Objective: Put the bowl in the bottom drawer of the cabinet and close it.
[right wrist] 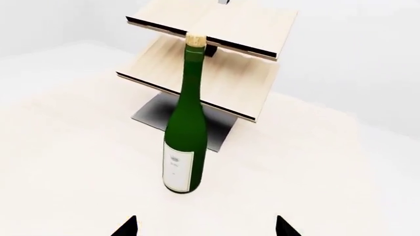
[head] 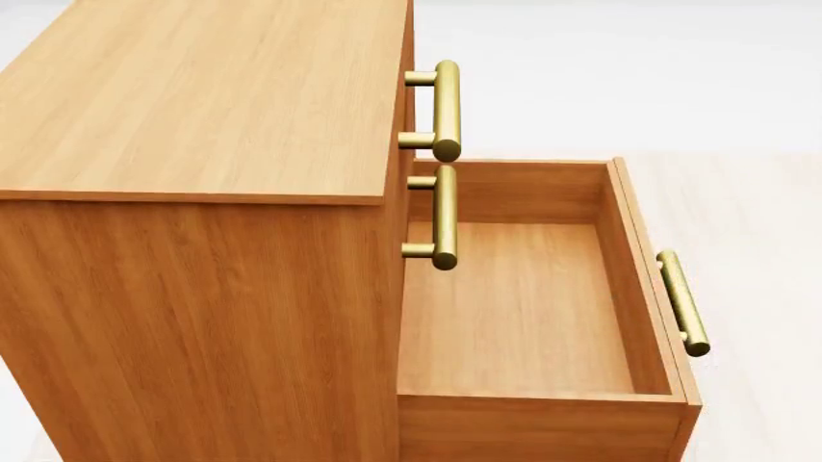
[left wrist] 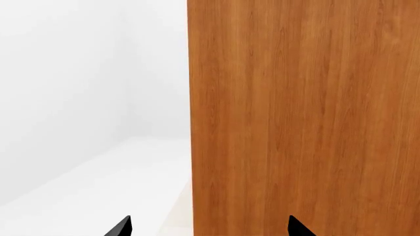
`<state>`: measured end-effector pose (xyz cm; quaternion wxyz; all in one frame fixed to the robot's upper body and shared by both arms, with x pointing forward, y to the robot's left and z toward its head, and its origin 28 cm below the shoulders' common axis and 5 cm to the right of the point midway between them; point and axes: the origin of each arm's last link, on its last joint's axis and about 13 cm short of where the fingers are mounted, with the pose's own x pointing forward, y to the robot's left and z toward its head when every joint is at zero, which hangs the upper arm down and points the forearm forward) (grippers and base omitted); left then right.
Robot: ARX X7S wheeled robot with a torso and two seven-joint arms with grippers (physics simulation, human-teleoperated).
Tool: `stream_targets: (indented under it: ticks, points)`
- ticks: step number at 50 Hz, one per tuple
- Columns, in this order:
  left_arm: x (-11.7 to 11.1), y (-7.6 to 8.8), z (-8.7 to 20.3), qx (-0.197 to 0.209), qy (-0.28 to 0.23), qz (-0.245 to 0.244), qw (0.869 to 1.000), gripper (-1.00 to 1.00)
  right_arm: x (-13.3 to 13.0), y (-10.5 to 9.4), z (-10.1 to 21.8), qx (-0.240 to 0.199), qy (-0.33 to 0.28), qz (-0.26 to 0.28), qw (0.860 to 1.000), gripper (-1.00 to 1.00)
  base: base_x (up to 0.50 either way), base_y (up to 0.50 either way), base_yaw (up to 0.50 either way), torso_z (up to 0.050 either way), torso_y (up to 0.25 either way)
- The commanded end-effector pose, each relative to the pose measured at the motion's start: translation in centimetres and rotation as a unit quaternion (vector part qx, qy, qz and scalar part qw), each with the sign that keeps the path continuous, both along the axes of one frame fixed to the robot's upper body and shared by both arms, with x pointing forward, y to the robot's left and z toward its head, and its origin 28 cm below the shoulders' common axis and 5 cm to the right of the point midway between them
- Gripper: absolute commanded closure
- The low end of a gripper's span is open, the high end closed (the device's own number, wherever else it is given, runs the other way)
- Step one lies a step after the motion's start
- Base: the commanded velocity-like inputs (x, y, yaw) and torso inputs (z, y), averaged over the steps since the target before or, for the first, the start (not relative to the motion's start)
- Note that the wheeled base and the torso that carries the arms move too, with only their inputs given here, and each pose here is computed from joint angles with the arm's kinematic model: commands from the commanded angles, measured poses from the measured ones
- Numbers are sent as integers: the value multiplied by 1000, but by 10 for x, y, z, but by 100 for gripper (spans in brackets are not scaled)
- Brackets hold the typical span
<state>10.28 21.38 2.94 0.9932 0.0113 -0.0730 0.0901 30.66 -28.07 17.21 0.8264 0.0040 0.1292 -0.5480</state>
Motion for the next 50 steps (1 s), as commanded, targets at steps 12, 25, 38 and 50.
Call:
stream_targets:
  ticks: [12,25,38,50]
  points:
    - [0,0,-1,6,-2,1,1000,-100,-2,-3,-7,66,23,20,997,-100,0,0,0,0,0]
    - [0,0,-1,6,-3,1,1000,-100,-3,-7,-15,90,39,-8,995,-100,0,0,0,0,0]
    - [0,0,-1,6,-3,0,1000,-100,-3,-7,-22,97,55,-12,994,-100,0,0,0,0,0]
    - [0,0,-1,6,-3,1,1000,-100,-8,-14,-27,90,66,-49,993,-100,0,0,0,0,0]
